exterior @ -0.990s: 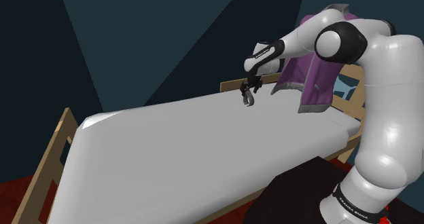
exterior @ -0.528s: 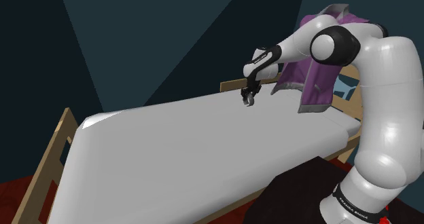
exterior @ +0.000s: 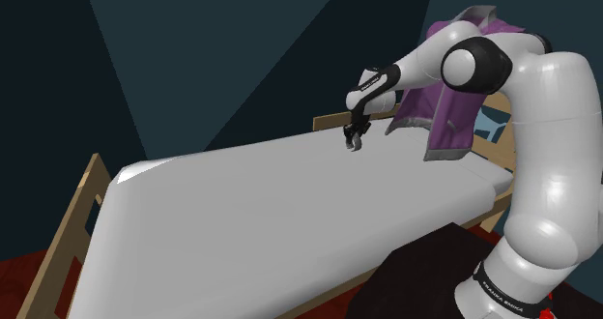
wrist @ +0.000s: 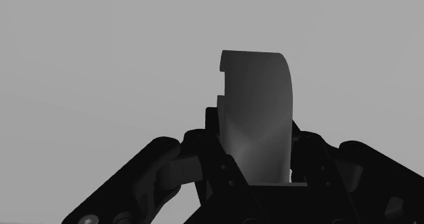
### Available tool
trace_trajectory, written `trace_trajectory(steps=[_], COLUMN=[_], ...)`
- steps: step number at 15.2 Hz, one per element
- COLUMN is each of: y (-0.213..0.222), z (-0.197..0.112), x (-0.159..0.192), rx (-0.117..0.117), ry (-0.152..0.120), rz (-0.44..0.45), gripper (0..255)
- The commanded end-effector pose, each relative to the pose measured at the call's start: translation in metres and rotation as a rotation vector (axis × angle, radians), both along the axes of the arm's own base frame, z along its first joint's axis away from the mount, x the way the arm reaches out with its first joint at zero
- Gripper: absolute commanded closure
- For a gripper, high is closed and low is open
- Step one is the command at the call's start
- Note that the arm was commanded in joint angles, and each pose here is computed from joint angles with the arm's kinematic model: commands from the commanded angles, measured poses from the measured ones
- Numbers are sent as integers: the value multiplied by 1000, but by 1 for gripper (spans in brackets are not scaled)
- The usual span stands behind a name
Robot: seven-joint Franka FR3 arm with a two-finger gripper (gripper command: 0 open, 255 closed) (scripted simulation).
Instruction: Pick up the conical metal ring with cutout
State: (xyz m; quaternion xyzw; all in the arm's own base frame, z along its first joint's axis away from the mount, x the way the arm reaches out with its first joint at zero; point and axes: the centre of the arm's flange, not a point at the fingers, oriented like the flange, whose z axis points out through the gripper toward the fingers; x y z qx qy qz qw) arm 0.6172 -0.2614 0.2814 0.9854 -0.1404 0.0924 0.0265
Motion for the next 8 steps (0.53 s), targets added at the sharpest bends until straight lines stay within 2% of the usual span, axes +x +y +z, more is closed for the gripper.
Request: trace_trajectory(steps=[1,8], y=[1,1], z=[0,37], x=[0,0], rx=[1,1], ry=[1,1], rz=[0,0], gripper=[255,255])
